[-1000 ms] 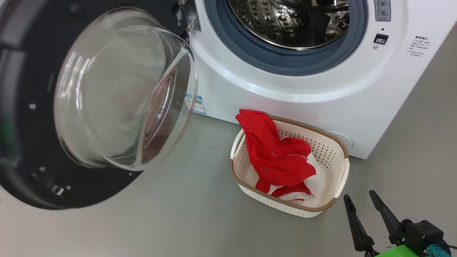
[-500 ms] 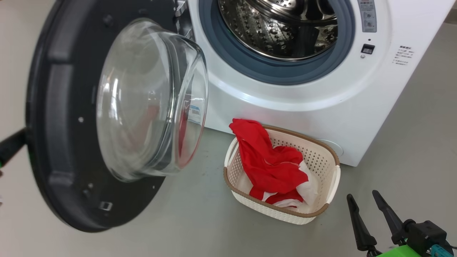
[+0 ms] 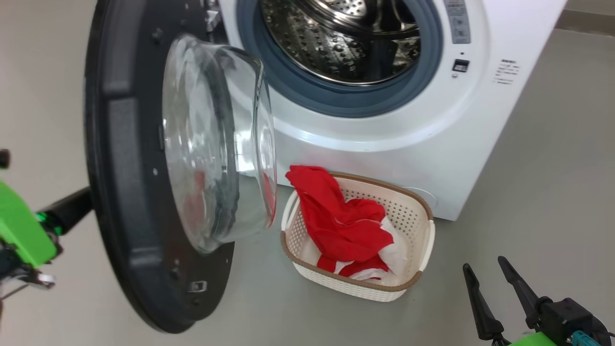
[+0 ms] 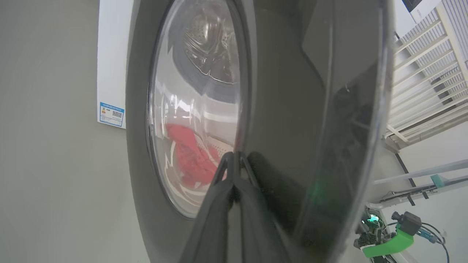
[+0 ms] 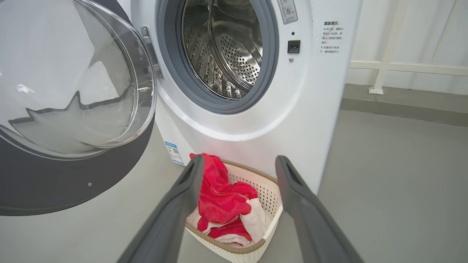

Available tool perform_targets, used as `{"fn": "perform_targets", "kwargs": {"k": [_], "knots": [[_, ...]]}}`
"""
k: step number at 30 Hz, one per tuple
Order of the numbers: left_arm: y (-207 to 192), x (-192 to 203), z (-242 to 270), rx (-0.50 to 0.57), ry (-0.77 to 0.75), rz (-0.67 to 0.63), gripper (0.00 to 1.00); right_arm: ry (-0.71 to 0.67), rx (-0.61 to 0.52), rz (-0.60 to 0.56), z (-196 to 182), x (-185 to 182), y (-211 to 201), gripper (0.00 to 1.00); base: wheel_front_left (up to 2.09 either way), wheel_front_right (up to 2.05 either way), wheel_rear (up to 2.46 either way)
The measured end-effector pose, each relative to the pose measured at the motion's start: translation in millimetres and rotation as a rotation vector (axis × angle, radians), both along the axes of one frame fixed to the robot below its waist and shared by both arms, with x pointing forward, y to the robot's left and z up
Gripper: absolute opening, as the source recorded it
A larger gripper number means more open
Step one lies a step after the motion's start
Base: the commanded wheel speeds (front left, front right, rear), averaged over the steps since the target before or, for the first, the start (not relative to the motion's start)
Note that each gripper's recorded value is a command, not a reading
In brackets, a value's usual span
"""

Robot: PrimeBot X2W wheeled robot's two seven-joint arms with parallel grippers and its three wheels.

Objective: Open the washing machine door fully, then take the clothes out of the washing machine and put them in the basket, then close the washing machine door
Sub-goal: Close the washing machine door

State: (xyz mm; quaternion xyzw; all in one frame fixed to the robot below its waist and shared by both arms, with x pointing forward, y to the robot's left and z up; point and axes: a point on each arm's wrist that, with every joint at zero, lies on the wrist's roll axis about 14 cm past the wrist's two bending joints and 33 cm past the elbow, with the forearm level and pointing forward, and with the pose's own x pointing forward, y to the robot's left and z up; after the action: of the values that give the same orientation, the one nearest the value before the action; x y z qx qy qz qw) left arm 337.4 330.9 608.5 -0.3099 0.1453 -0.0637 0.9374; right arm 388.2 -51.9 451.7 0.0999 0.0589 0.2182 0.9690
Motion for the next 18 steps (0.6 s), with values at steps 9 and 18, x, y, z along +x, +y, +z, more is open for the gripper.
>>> {"fn": "perform_targets", "kwargs": {"k": [9,18], "knots": [[-67,26,0,0.005,-0.053,-0.174,0.00,-0.006,-0.016,-0.060,1,-4,-21,1.00,0.00,0.00,0.00],[-103,48,25,-0.023,-0.171,-0.238,0.00,0.015,-0.018,-0.090,-6,-9,-31,1.00,0.00,0.00,0.00]]}}
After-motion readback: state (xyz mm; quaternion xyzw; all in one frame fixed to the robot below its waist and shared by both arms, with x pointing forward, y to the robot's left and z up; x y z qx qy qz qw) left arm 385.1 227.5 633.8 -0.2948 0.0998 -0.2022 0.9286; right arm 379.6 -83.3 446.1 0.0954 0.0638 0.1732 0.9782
